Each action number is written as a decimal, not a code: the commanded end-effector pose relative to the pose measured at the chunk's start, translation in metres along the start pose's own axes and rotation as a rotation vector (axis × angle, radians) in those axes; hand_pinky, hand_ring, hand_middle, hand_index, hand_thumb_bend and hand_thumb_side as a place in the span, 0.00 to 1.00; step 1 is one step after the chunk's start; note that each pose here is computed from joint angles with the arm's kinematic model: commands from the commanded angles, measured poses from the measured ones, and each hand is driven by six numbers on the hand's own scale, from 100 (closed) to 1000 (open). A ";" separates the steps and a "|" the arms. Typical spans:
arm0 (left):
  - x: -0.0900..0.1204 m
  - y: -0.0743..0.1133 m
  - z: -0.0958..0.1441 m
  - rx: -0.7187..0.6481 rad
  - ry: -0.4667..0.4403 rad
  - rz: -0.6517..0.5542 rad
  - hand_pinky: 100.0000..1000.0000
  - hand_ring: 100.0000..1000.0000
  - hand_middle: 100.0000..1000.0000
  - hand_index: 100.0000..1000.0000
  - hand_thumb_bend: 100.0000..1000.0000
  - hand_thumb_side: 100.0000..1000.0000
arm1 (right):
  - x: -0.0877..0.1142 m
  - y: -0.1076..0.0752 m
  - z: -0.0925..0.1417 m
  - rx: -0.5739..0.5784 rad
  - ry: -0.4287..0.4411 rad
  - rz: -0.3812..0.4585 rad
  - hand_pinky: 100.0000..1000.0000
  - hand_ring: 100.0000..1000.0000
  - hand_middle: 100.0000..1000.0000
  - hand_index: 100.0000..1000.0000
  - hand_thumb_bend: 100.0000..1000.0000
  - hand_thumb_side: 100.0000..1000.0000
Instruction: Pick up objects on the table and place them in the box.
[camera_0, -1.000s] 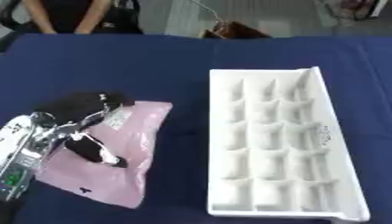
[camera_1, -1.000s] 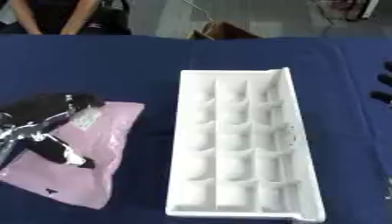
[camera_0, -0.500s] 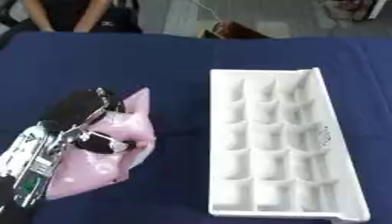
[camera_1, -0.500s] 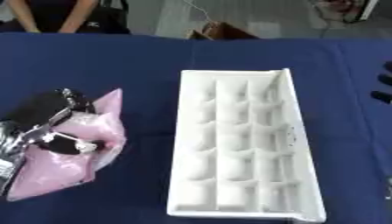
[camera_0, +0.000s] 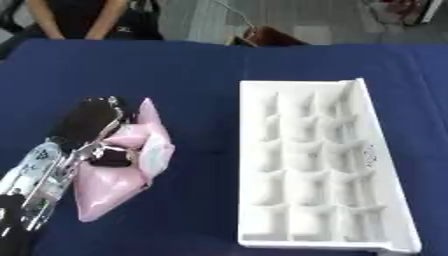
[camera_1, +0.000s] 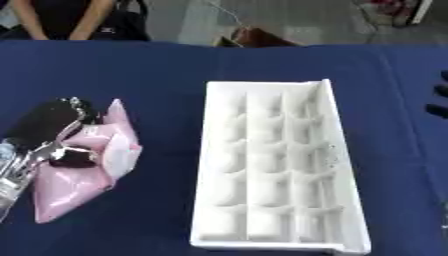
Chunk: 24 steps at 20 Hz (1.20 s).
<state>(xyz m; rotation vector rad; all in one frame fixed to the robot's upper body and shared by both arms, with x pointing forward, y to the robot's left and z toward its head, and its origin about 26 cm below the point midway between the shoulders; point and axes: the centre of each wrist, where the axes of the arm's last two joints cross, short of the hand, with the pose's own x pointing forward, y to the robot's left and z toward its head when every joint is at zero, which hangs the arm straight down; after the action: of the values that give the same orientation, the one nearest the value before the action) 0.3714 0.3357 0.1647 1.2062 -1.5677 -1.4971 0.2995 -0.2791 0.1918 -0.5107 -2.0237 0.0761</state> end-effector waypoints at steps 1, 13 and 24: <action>-0.016 0.023 0.005 -0.064 -0.031 -0.041 0.00 0.00 0.00 0.08 0.25 0.00 | 0.007 -0.004 -0.001 -0.001 -0.032 0.012 0.72 0.82 0.82 0.93 0.00 0.91; -0.023 0.127 0.009 0.044 -0.085 -0.010 0.00 0.00 0.00 0.08 0.24 0.00 | 0.004 -0.007 0.000 -0.003 -0.020 0.032 0.72 0.82 0.82 0.93 0.00 0.91; 0.002 0.188 0.002 0.284 -0.176 0.050 0.00 0.00 0.00 0.08 0.17 0.00 | 0.001 -0.006 0.001 -0.001 -0.009 0.034 0.72 0.82 0.82 0.93 0.00 0.91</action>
<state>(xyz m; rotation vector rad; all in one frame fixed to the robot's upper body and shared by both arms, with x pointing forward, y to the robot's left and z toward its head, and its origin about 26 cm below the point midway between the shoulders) 0.3409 0.3216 0.3351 1.1849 -1.9178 -1.4358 0.2979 -0.2816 0.1877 -0.5237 -2.0052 0.0825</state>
